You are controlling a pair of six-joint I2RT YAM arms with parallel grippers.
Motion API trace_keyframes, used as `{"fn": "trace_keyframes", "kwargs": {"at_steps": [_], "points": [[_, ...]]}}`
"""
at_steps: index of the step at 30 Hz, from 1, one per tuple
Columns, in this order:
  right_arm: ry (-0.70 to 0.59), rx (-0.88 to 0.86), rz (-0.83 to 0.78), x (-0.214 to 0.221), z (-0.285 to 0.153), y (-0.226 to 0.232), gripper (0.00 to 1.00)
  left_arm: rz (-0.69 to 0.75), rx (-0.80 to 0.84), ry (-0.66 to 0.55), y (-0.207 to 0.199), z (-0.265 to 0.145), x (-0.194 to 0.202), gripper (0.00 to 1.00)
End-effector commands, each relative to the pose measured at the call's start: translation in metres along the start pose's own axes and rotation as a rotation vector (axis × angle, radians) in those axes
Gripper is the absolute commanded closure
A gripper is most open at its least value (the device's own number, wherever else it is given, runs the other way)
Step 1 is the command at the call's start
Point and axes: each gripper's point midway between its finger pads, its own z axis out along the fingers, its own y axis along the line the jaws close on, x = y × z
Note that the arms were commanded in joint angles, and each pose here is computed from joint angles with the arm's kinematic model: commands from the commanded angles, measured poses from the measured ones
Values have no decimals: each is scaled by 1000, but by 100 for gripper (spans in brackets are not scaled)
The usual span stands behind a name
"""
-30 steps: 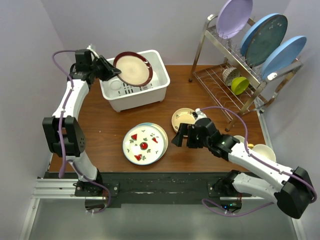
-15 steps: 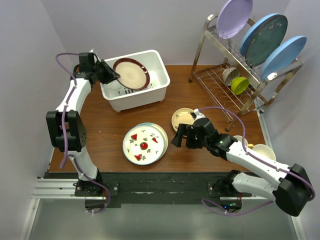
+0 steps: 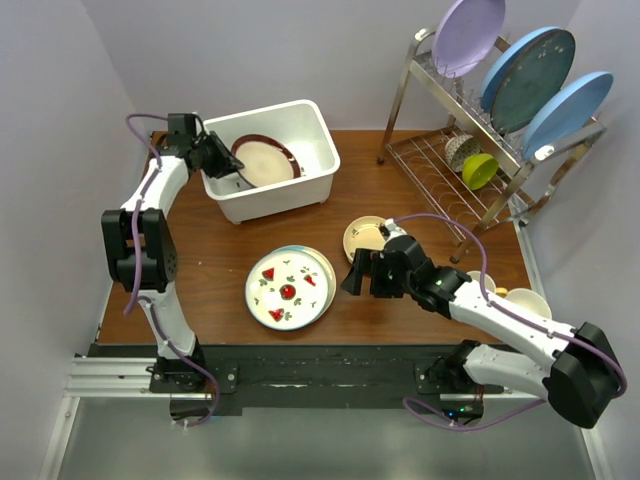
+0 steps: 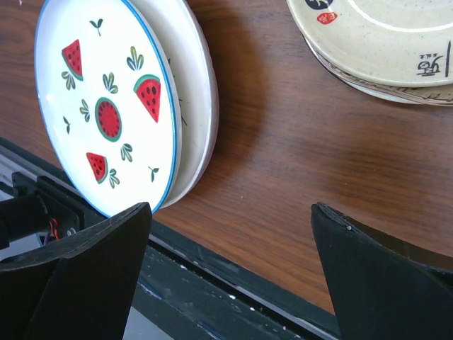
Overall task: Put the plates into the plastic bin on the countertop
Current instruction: Place the plate in the plastic bin.
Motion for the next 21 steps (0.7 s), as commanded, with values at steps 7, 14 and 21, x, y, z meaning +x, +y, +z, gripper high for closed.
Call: {"fn": "trace_keyframes", "kwargs": {"at_steps": [7,14,21], "points": [[-5,-32,-14,-5,8,10,1,106,150,-58,-50,-9,-29,100],[3,-33,-10,-4,11,10,1,120,137,6,-42,4,-16,100],[10,-36,-2,-3,13,11,1,138,102,26,-32,7,-10,90]]}}
